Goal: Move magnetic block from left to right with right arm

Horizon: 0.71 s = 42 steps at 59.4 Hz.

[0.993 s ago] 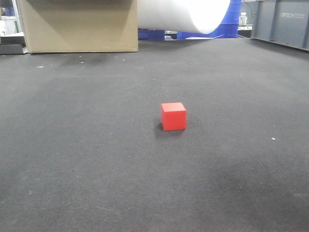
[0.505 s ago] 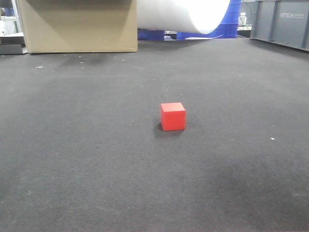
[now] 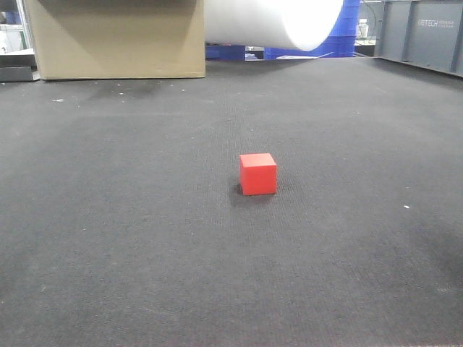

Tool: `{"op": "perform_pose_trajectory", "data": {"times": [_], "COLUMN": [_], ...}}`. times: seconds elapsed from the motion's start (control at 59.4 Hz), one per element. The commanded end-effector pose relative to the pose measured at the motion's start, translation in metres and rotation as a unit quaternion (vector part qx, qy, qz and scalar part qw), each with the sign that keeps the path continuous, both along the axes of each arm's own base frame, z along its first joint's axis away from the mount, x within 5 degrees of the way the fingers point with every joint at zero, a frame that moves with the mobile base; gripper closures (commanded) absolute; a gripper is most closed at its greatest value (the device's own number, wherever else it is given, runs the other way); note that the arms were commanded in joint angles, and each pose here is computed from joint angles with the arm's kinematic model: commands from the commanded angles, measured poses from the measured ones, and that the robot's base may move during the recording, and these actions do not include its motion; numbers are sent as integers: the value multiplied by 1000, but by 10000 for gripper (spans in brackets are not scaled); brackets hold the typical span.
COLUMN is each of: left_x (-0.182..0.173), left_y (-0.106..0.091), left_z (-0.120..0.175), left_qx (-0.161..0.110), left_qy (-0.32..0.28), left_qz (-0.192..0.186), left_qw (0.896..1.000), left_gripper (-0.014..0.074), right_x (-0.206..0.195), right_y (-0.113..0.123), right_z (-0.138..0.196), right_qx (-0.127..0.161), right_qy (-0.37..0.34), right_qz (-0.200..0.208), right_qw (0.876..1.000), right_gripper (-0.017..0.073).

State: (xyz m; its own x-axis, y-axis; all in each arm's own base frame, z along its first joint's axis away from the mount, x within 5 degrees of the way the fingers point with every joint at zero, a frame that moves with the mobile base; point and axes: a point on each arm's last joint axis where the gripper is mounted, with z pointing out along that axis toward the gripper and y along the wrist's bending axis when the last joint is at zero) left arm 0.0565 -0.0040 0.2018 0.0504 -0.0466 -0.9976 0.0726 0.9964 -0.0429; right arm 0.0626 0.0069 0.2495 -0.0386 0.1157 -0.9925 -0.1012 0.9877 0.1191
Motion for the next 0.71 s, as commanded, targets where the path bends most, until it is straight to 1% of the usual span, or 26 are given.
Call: {"op": "perform_pose_trajectory", "data": {"times": [0.0, 0.135, 0.236, 0.387, 0.69], "left_x": [-1, -1, -1, -1, -1], "left_y": [0, 0, 0, 0, 0], "left_z": [5, 5, 5, 5, 5], "left_qx": [-6, -6, -6, -6, -6], "left_qy": [-45, -45, -45, -45, -45], "left_qz": [-4, -4, -4, -4, -4], "left_qw": [999, 999, 999, 999, 999], "left_gripper": [710, 710, 709, 710, 710], "right_x": [-4, -6, -7, -8, -8], "right_y": [-4, -7, -9, -10, -10], "right_z": [1, -26, -38, -39, -40], "right_qx": [1, 0, 0, -3, -3], "right_qy": [-67, -73, -87, -80, -78], "right_qz": [-27, -50, -67, -80, -80], "right_qw": [997, 996, 994, 994, 994], "right_gripper": [491, 491, 491, 491, 491]}}
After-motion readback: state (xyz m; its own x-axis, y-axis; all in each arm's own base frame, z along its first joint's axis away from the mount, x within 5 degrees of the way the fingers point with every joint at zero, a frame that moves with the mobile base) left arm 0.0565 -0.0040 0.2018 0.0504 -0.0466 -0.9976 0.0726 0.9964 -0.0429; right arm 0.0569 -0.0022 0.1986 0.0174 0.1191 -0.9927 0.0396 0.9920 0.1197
